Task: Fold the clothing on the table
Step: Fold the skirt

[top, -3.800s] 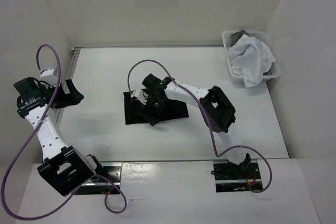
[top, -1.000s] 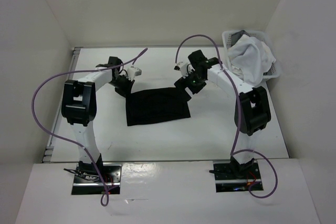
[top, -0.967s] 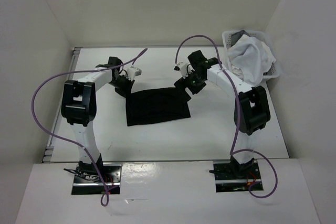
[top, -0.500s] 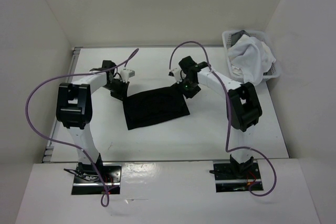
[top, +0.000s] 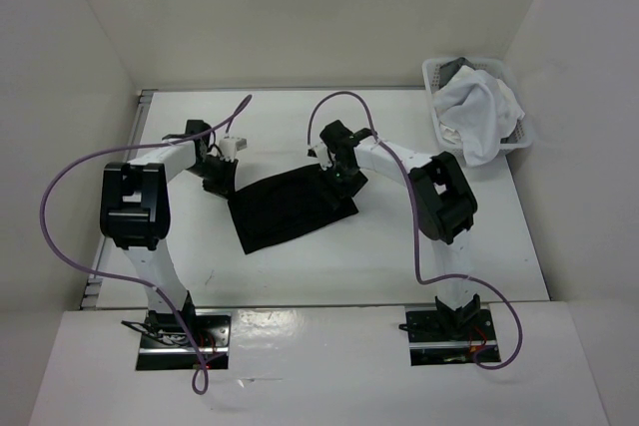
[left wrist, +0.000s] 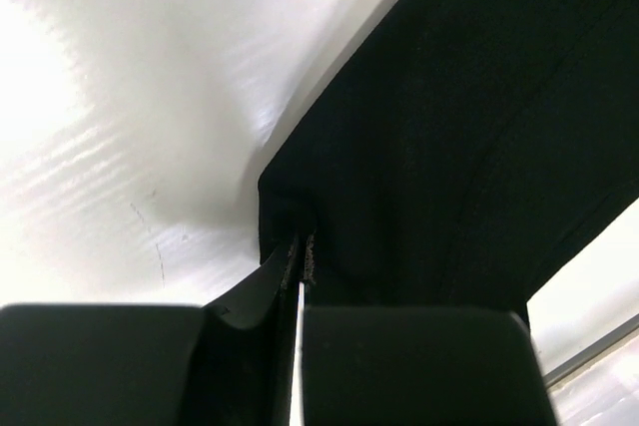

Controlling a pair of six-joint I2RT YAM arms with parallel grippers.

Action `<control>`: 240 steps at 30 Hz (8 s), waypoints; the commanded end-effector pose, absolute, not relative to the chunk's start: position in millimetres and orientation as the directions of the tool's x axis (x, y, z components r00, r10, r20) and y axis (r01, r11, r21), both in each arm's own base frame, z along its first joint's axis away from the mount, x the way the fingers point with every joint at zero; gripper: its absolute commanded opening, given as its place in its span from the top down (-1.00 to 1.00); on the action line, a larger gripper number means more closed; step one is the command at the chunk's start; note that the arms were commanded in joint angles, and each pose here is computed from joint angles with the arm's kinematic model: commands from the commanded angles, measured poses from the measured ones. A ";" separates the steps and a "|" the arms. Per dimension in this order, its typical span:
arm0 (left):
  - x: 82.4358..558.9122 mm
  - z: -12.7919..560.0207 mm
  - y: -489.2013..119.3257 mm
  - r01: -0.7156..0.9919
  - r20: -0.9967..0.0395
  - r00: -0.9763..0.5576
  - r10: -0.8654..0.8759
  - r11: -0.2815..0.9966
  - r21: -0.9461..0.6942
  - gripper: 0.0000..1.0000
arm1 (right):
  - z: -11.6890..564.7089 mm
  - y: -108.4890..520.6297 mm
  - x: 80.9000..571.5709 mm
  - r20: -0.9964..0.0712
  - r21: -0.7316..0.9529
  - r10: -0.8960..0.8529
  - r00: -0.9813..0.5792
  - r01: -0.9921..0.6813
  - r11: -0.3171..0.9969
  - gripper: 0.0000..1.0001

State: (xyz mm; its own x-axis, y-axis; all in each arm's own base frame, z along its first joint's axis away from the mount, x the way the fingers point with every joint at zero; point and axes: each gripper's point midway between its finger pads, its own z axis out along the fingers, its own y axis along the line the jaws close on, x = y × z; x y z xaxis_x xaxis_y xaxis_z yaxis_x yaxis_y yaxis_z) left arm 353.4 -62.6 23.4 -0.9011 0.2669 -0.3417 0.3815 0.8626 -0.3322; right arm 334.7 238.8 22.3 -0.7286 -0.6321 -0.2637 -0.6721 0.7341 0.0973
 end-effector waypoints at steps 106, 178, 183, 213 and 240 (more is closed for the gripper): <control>343.4 27.8 -52.5 0.324 -0.311 -0.924 0.222 0.887 -0.331 1.00 | 35.8 218.9 331.9 -0.267 0.004 -0.660 -0.702 -0.685 0.728 1.00; 330.2 113.1 15.9 0.188 -0.524 -0.852 0.006 0.937 -0.294 -1.00 | 18.2 281.0 393.8 -0.361 -0.081 -0.705 -0.611 -0.732 0.676 -0.78; 332.9 102.2 0.4 0.241 -0.501 -0.863 0.062 0.923 -0.300 -1.00 | 51.6 304.2 397.6 -0.426 -0.008 -0.687 -0.589 -0.757 0.654 -0.78; 362.8 5.1 -67.5 0.357 -0.337 -0.922 0.188 0.751 -0.556 -0.11 | 121.7 177.3 387.2 -0.529 0.110 -0.495 -0.689 -0.634 0.765 -0.78; 349.0 -9.1 -69.7 0.320 -0.273 -0.943 0.190 0.740 -0.591 1.00 | 71.8 173.6 400.2 -0.481 0.348 -0.409 -0.776 -0.597 0.723 -0.78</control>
